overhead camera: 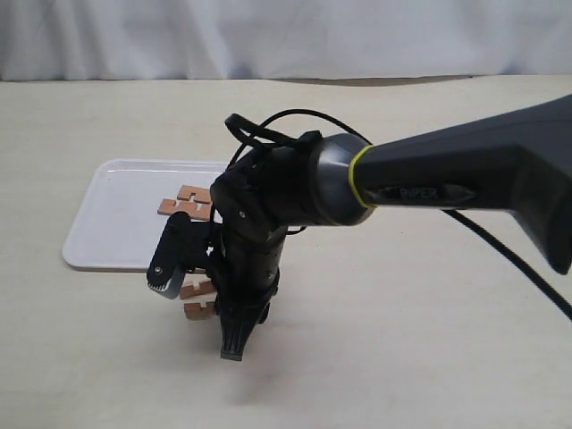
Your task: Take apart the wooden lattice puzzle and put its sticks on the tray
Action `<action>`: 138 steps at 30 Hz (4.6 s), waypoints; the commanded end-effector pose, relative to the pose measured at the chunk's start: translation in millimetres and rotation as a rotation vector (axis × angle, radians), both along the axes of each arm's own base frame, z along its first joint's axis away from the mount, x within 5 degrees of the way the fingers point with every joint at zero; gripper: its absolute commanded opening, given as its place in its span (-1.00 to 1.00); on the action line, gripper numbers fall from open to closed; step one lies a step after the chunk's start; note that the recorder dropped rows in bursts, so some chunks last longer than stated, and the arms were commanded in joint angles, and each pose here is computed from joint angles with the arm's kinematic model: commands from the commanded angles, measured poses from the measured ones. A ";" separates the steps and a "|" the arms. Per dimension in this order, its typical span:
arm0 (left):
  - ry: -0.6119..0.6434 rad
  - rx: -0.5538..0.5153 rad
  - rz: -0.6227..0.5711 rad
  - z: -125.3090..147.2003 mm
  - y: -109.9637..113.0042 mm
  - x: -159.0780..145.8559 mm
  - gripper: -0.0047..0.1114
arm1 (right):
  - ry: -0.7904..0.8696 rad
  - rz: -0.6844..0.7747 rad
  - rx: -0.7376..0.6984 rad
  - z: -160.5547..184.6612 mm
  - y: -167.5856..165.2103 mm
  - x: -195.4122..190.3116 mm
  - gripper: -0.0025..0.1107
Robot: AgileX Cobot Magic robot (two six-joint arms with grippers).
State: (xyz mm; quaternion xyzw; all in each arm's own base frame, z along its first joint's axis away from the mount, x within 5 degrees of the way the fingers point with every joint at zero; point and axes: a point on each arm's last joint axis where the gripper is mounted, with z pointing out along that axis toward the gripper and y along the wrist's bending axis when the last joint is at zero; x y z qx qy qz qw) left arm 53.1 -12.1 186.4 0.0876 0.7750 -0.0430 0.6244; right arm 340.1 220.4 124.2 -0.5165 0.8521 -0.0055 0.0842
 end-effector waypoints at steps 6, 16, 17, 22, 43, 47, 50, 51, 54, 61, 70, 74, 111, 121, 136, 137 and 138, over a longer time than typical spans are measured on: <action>-0.009 0.002 0.011 -0.1 0.7 0.2 -0.92 | -0.039 -0.026 -0.028 7.7 -5.3 2.3 -0.88; -0.009 0.002 0.011 -0.1 0.7 0.2 -0.92 | -0.226 0.037 0.122 76.3 7.8 -5.8 -0.88; -0.009 0.002 0.011 -0.1 0.7 0.2 -0.92 | -0.271 0.030 0.149 84.4 8.4 -4.2 -0.88; -0.009 0.002 0.011 -0.1 0.7 0.2 -0.92 | -0.453 -0.051 0.271 104.1 12.3 7.9 -0.88; -0.009 0.002 0.011 -0.1 0.7 0.2 -0.92 | -0.241 -0.572 0.452 9.9 70.8 84.7 -0.81; -0.009 0.002 0.011 -0.1 0.7 0.2 -0.92 | -0.238 -0.580 0.467 7.2 73.8 87.9 -0.46; -0.009 0.002 0.011 -0.1 0.7 0.2 -0.92 | -0.247 -0.579 0.478 16.0 74.5 89.0 -0.12; -0.009 0.002 0.011 -0.1 0.7 0.2 -0.92 | -0.249 -0.579 0.480 21.2 74.4 88.9 -0.04; -0.009 0.002 0.011 -0.1 0.7 0.2 -0.92 | -0.263 -0.549 0.475 46.3 72.2 86.0 0.11; -0.009 0.002 0.011 -0.1 0.7 0.2 -0.92 | -0.171 -0.204 0.179 94.5 48.9 53.9 0.12; -0.009 0.002 0.011 -0.1 0.7 0.2 -0.92 | -0.020 -0.050 0.010 46.6 32.2 30.2 0.07; -0.009 0.002 0.011 -0.1 0.7 0.2 -0.92 | -0.075 -0.014 0.008 22.3 27.2 27.1 0.07; -0.009 0.002 0.011 -0.1 0.7 0.2 -0.92 | -0.415 -0.011 0.164 76.2 27.8 37.5 -0.88; -0.009 0.002 0.011 -0.1 0.7 0.2 -0.92 | -0.484 -0.126 -0.080 7.9 14.8 59.5 -0.87; -0.009 0.002 0.011 -0.1 0.7 0.2 -0.92 | -0.509 -0.228 0.006 61.6 11.0 50.2 -0.05; -0.009 0.002 0.011 -0.1 0.7 0.2 -0.92 | -0.518 -0.239 0.027 71.2 10.6 48.5 -0.05; -0.009 0.002 0.011 -0.1 0.7 0.2 -0.92 | -0.537 -0.268 0.083 94.3 9.0 43.5 -0.05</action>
